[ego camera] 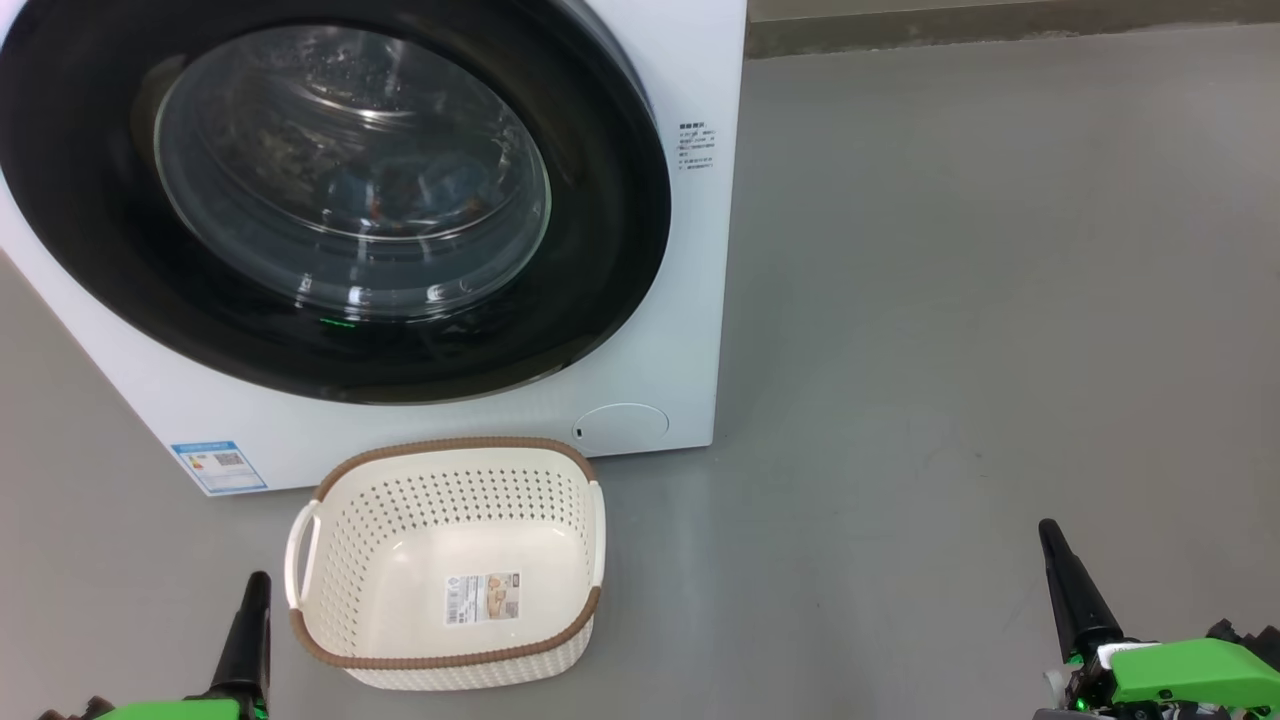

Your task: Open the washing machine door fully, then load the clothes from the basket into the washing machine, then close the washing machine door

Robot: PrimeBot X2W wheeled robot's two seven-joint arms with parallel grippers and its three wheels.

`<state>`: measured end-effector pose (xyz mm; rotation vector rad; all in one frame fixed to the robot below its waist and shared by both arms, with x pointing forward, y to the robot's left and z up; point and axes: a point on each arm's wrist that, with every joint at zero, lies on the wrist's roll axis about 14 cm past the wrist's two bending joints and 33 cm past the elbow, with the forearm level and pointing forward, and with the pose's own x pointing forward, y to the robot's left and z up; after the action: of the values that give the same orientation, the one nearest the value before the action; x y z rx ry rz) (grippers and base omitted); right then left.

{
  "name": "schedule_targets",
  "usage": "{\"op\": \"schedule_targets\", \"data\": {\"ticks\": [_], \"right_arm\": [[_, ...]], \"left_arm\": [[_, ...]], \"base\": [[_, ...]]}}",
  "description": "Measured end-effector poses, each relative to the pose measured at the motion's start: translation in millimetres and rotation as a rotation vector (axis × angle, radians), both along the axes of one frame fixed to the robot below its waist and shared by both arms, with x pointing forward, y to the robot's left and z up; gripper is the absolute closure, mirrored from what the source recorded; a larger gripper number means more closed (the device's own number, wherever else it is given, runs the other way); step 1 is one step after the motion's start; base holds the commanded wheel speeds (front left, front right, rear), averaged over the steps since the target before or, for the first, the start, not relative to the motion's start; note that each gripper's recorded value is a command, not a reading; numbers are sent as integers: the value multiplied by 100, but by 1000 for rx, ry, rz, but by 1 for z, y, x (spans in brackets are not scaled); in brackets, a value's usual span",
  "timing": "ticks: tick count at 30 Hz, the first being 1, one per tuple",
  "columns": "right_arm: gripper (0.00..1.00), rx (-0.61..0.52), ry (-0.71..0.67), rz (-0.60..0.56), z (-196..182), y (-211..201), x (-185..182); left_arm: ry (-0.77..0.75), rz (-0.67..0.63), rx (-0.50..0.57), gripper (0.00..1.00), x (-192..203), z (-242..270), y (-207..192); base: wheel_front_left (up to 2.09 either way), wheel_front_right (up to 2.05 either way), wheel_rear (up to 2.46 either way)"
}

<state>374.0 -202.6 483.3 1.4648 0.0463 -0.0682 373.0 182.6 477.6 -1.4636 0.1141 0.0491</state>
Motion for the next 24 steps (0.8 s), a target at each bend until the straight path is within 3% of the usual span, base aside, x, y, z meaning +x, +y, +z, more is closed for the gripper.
{"op": "schedule_targets", "data": {"ticks": [10,24], "right_arm": [[100,108,3,-21,-3,-4,-1],[100,111,-6,-20,0,-5,2]], "left_arm": [[-20,17,-107,100,3,3,4],[-29,22,-113,100,5,6,5]], "base": [[0,0,0],[0,0,0]]}}
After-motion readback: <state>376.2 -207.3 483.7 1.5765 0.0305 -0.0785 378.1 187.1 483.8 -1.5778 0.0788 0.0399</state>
